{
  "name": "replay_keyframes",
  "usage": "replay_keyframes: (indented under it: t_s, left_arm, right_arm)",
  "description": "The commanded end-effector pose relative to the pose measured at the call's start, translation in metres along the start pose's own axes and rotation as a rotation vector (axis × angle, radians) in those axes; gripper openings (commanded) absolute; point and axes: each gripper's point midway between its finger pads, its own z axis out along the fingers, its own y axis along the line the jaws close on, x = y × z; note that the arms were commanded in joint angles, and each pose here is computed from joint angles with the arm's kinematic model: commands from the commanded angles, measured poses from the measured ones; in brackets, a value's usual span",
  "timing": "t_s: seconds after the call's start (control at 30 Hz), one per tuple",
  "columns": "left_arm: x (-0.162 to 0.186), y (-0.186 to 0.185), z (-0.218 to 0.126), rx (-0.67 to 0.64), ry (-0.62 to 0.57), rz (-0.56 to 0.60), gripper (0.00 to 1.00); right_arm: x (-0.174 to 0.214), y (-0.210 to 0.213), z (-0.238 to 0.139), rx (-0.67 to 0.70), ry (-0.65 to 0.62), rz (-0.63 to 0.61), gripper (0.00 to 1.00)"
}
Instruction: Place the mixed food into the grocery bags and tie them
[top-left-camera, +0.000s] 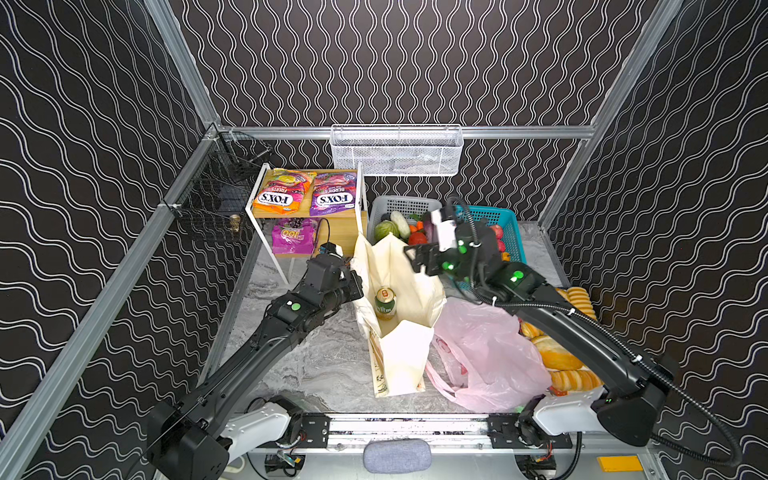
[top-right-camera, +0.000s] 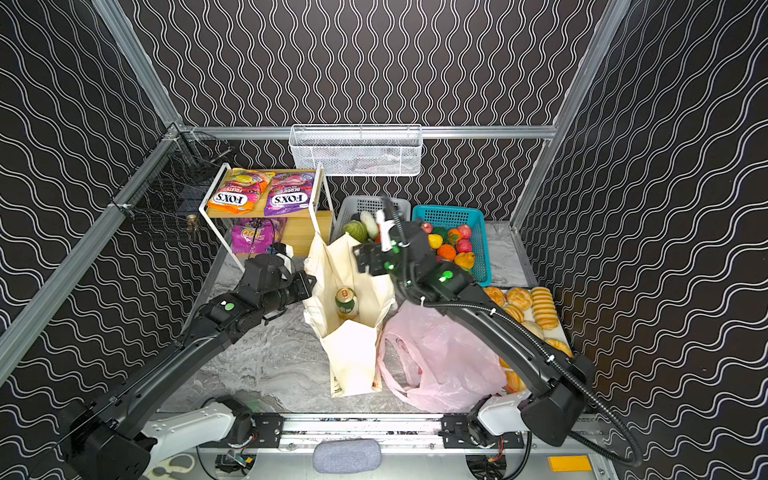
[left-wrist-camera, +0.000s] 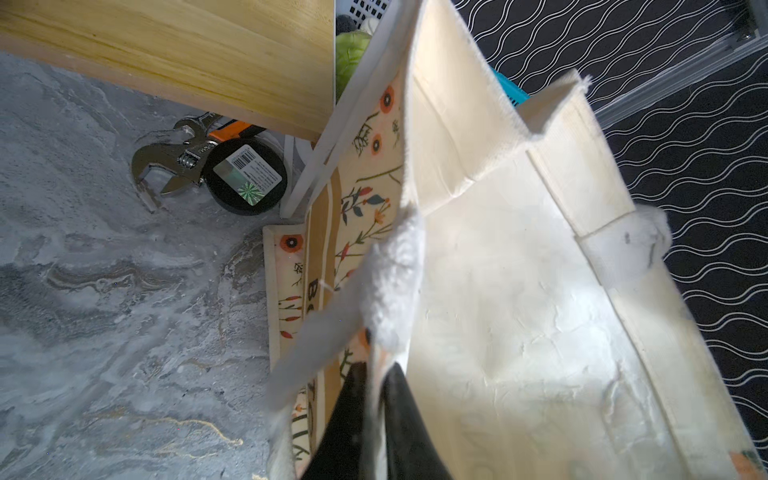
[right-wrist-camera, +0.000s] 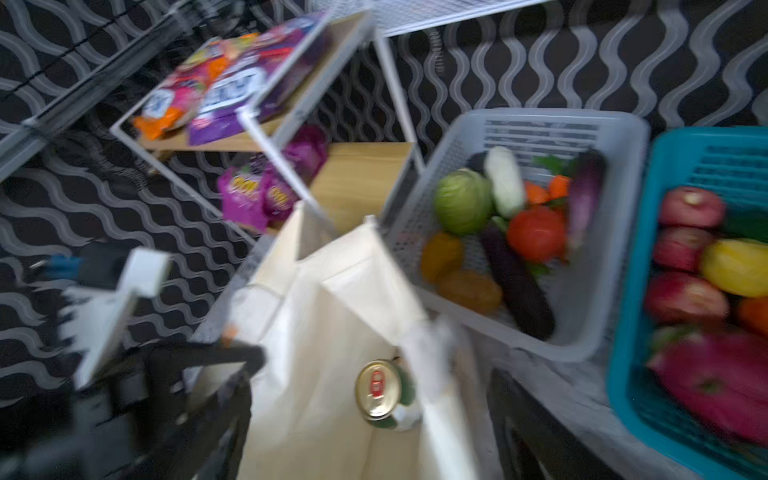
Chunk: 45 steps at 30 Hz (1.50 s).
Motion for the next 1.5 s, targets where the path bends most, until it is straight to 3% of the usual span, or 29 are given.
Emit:
replay_keyframes:
  t_s: [0.0, 0.17, 0.3, 0.37, 0.5, 0.73, 0.8, 0.9, 0.97, 1.07, 1.17, 1.47]
  left_arm:
    - [-0.004, 0.0, 0.0, -0.001, -0.02, 0.024, 0.13]
    - [-0.001, -0.001, 0.002, 0.002, -0.007, 0.025, 0.14]
    - [0.0, -0.002, 0.002, 0.011, 0.003, 0.031, 0.14]
    - [0.0, -0.004, 0.002, 0.024, 0.006, 0.041, 0.14]
    - [0.001, -0.015, 0.006, 0.074, 0.018, 0.068, 0.13]
    - [-0.003, -0.023, 0.009, 0.099, 0.028, 0.085, 0.19]
    - [-0.006, -0.025, 0.005, 0.098, 0.021, 0.102, 0.33]
    - [-0.013, -0.026, -0.007, 0.089, -0.007, 0.145, 0.45]
    - [-0.022, -0.021, -0.02, 0.047, -0.038, 0.183, 0.58]
    - [-0.04, -0.017, -0.04, -0.024, -0.066, 0.301, 0.67]
    - [-0.06, 0.0, -0.054, -0.105, -0.084, 0.343, 0.71]
    - [-0.102, 0.074, -0.051, -0.159, -0.257, 0.013, 0.66]
  right_arm:
    - [0.031, -0.01, 0.011, -0.048, 0.151, 0.081, 0.83]
    - [0.06, -0.011, 0.029, -0.064, 0.282, 0.091, 0.72]
    - [0.068, -0.028, 0.032, 0.032, 0.298, 0.08, 0.31]
    - [0.069, -0.036, 0.028, 0.072, 0.288, 0.084, 0.17]
    - [0.068, -0.039, 0.019, 0.088, 0.259, 0.107, 0.07]
    - [0.065, -0.038, 0.013, 0.108, 0.207, 0.122, 0.07]
    - [0.065, -0.034, 0.015, 0.083, 0.205, 0.123, 0.14]
    - [0.064, -0.03, 0.017, 0.062, 0.209, 0.109, 0.24]
    - [0.058, -0.028, 0.014, 0.058, 0.19, 0.099, 0.35]
    - [0.047, -0.022, 0.006, 0.025, 0.146, 0.079, 0.53]
    - [0.038, -0.017, -0.003, -0.006, 0.097, 0.059, 0.59]
    - [0.019, -0.025, -0.035, 0.017, -0.048, 0.048, 0.65]
